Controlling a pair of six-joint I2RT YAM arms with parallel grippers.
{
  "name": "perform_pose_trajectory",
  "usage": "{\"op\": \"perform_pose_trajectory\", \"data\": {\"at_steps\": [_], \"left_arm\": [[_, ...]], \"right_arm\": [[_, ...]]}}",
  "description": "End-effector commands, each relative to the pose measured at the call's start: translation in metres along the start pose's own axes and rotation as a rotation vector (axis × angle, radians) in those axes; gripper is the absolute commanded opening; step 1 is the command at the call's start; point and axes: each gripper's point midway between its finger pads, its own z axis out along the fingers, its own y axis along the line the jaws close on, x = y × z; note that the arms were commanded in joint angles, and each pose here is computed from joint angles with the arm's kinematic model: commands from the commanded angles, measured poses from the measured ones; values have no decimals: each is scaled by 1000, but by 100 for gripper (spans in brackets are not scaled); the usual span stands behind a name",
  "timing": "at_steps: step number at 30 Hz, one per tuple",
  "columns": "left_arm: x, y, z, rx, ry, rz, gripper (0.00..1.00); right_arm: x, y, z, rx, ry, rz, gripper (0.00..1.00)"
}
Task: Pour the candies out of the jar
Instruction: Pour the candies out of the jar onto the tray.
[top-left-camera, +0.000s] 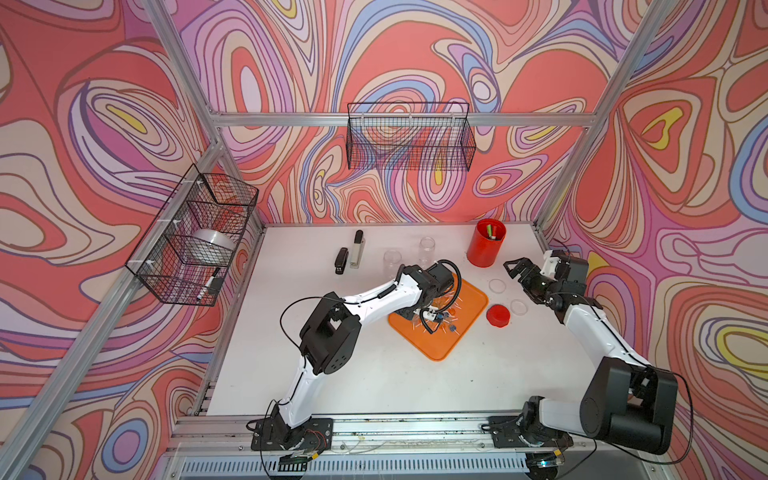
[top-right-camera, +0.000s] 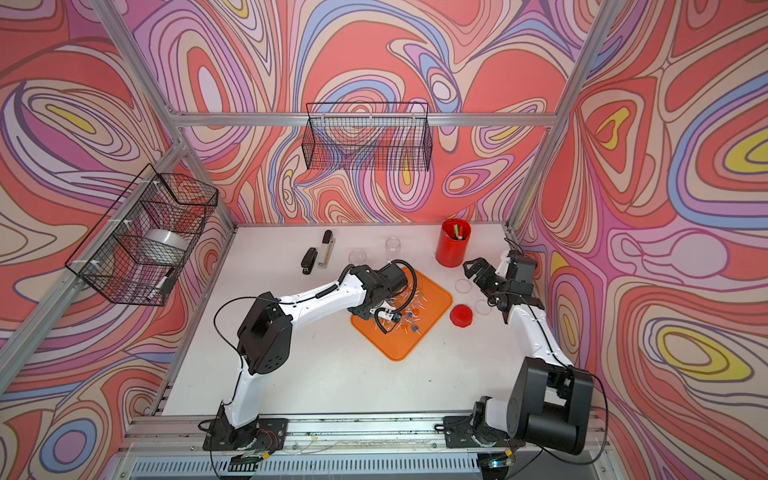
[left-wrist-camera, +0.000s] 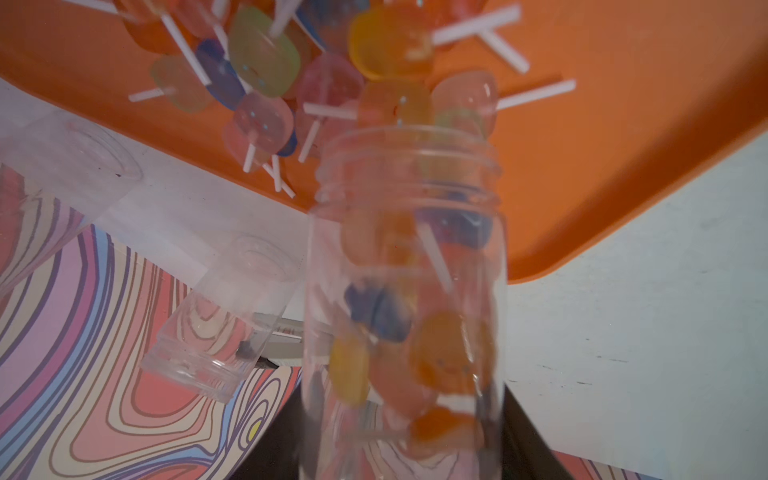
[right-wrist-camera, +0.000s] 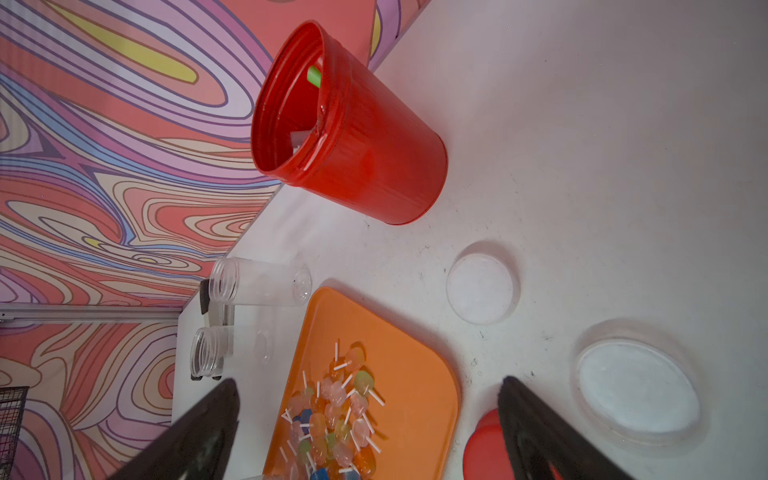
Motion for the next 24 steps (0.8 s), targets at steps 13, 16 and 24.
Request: {"op": "perform_pose_trajectory", "data": {"at_steps": [13, 16, 24], "left_arm": [[18, 26, -40, -242, 15, 90, 0], [22, 27, -42, -258, 27, 95, 0], [21, 31, -42, -283, 21, 73, 0]], "right_arm": [[-3, 4, -5, -8, -17, -10, 98], [-4, 5, -6, -9, -18, -8, 98], [-5, 8, -7, -21, -16, -17, 98]]}}
